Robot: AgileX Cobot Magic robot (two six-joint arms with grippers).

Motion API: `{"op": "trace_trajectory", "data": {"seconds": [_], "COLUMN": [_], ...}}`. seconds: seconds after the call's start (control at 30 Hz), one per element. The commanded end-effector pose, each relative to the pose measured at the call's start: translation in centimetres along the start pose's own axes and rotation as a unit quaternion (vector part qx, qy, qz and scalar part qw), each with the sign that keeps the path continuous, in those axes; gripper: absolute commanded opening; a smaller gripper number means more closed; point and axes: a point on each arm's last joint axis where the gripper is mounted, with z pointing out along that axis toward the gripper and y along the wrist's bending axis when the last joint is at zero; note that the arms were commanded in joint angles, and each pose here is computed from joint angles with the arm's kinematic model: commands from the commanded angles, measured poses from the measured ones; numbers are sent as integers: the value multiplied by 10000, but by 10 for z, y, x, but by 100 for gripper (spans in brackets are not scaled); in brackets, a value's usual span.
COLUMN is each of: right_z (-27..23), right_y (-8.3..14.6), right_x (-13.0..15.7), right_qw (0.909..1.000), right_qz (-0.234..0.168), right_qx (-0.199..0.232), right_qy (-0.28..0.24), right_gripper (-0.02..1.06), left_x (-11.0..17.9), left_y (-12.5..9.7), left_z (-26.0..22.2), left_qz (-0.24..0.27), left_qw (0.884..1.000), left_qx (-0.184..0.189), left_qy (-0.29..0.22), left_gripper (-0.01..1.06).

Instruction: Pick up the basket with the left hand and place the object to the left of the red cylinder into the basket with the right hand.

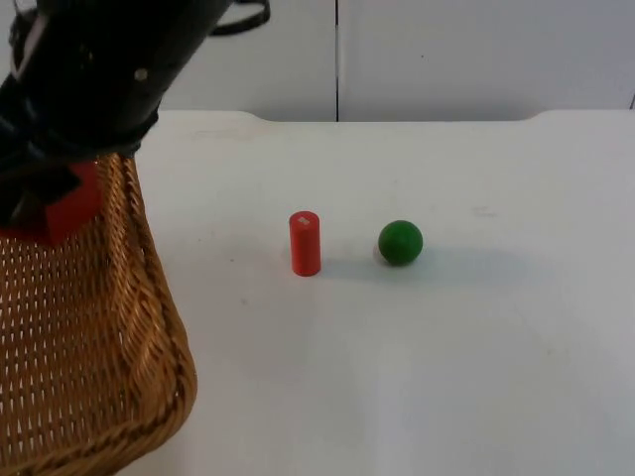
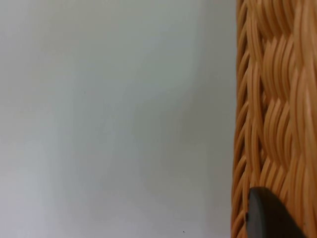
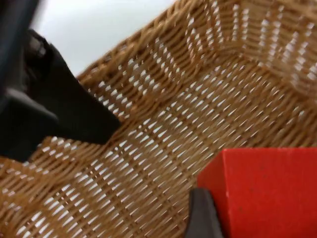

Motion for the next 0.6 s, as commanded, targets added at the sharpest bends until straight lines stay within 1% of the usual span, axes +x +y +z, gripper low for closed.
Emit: {"op": "trace_trajectory", "data": {"seconds": [0.0,0.03,0.07,0.13,0.17,0.2,0.27,0.33,0.37,0.4,0.43,0.5,0.53,0.57], "right_z": [13,13,17,23,25,25,25,19,12,12,3,-25,-25,-40], "right_y": [1,1,0,-1,-1,-1,-1,-1,-1,-1,-2,-10,-10,-16], "right_x": [3,3,5,9,10,10,11,7,3,3,-1,-11,-11,-14], "right_qw": [10000,10000,10000,9999,9999,9999,9999,10000,10000,10000,9999,9992,9992,9988], "right_qz": [29,29,38,63,67,67,67,49,-11,-11,-60,-156,-156,-110], "right_qx": [-40,-40,-47,-71,-75,-75,-78,-47,-26,-26,42,260,260,330], "right_qy": [-42,-42,-3,76,95,95,103,30,-39,-39,-116,-259,-259,-331], "right_gripper": [8,8,15,34,47,47,74,91,96,96,99,101,101,101], "left_x": [-1,-1,-1,-1,-1,-1,-1,-1,-1,-1,-1,-1,-1,-1], "left_y": [-2,-2,-2,-2,-2,-2,-2,-2,-2,-2,-2,-3,-3,-3], "left_z": [-1,-1,-1,-1,-1,-1,-1,-1,-1,-1,-1,-1,-1,-1], "left_qz": [-91,-91,-83,-72,-77,-77,-59,-59,-59,-59,-70,-67,-67,-67], "left_qw": [9999,9999,9999,9999,9998,9998,9998,9998,9998,9998,9998,9998,9998,9998], "left_qx": [99,99,105,111,123,123,134,134,134,134,140,152,152,152], "left_qy": [-85,-85,-89,-94,-102,-102,-111,-111,-111,-111,-115,-111,-111,-111], "left_gripper": [0,0,0,0,0,0,0,0,0,0,0,0,0,0]}}
